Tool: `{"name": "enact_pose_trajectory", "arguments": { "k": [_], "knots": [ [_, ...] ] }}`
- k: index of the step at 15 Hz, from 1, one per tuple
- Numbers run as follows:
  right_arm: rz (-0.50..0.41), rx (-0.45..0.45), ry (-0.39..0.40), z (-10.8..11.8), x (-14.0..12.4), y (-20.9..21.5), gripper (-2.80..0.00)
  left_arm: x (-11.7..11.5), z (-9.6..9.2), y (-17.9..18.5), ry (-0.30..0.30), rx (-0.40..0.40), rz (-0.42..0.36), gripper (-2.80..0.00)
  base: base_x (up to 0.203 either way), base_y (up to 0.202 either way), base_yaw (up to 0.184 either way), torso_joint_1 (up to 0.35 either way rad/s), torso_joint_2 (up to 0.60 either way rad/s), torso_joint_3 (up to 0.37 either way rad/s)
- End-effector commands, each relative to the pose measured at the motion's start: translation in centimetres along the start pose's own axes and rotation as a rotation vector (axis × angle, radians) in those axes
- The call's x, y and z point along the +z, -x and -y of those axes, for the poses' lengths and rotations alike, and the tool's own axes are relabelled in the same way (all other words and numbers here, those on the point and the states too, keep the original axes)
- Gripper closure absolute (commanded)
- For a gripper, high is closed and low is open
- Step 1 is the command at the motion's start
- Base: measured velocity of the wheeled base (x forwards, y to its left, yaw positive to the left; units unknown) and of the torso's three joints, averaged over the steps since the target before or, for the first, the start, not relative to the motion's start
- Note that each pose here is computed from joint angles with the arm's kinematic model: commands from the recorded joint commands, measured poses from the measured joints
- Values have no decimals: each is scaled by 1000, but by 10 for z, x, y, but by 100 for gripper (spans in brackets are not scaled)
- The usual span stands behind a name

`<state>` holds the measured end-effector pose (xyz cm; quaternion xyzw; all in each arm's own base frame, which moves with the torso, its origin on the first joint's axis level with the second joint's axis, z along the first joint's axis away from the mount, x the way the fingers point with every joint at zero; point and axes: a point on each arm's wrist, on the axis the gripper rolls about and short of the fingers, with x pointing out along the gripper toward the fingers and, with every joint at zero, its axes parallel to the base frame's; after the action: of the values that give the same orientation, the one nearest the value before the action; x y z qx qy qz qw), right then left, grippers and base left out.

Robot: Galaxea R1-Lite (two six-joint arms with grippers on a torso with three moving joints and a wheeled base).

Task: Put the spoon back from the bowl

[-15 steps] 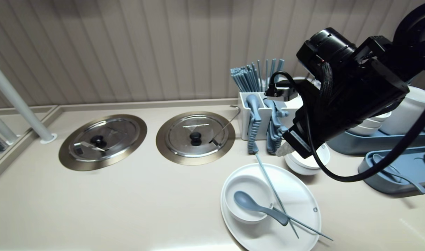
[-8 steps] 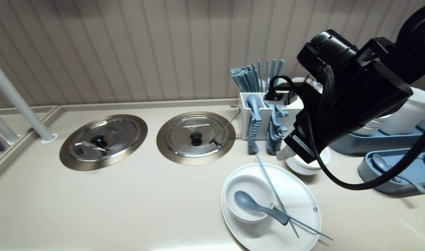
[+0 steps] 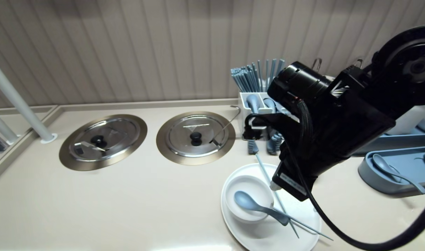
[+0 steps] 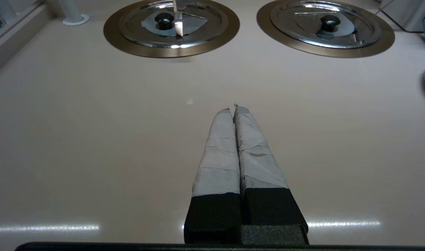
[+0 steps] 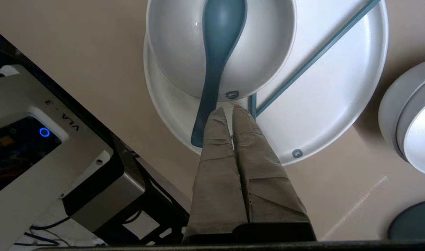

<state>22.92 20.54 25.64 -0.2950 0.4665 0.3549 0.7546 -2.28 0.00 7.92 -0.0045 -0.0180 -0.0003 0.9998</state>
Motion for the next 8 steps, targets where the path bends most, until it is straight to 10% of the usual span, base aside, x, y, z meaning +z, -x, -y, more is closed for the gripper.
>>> {"name": "enact_pose_trajectory", "arguments": {
  "k": [1, 8],
  "knots": [
    [-38, 13, 32, -7, -1, -8, 0, -2, 0, 0, 0, 0, -7, 0, 0, 0, 0, 0, 0, 0],
    [-82, -8, 113, -7, 1, -21, 0, -2, 0, 0, 0, 0, -7, 0, 0, 0, 0, 0, 0, 0]
  ]
}}
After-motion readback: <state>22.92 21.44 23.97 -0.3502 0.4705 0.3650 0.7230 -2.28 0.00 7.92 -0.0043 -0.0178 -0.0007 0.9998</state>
